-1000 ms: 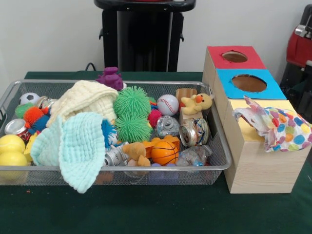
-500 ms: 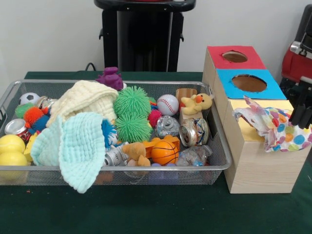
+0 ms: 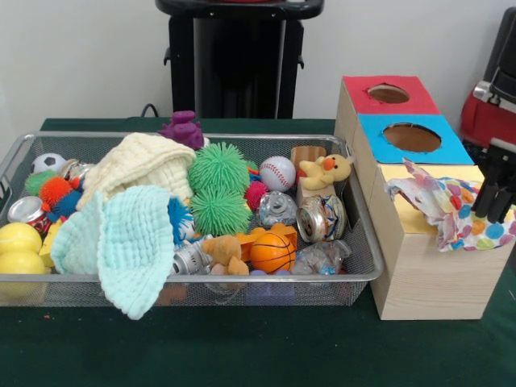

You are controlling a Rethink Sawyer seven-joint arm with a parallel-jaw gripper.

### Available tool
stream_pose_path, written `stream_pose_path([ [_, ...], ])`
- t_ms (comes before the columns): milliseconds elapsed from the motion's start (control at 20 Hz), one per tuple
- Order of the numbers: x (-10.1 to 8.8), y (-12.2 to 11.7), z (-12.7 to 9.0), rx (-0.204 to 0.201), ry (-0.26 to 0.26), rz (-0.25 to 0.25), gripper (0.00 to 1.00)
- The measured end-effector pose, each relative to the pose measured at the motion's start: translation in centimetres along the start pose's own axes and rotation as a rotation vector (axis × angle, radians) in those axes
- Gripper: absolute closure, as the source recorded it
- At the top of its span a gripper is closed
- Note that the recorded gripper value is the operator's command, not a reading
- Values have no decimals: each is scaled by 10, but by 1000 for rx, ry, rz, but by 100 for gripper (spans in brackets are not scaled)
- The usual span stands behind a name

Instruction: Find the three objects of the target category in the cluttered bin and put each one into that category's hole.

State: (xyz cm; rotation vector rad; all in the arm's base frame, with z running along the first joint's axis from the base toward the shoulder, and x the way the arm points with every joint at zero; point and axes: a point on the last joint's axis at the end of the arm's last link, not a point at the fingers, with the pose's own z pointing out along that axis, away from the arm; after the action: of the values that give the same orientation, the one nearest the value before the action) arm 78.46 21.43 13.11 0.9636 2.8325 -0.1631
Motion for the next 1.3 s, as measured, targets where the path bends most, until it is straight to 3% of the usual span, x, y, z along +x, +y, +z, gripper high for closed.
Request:
stream_pose_path([
  [1300,28,-19,39,60,99,34,100],
])
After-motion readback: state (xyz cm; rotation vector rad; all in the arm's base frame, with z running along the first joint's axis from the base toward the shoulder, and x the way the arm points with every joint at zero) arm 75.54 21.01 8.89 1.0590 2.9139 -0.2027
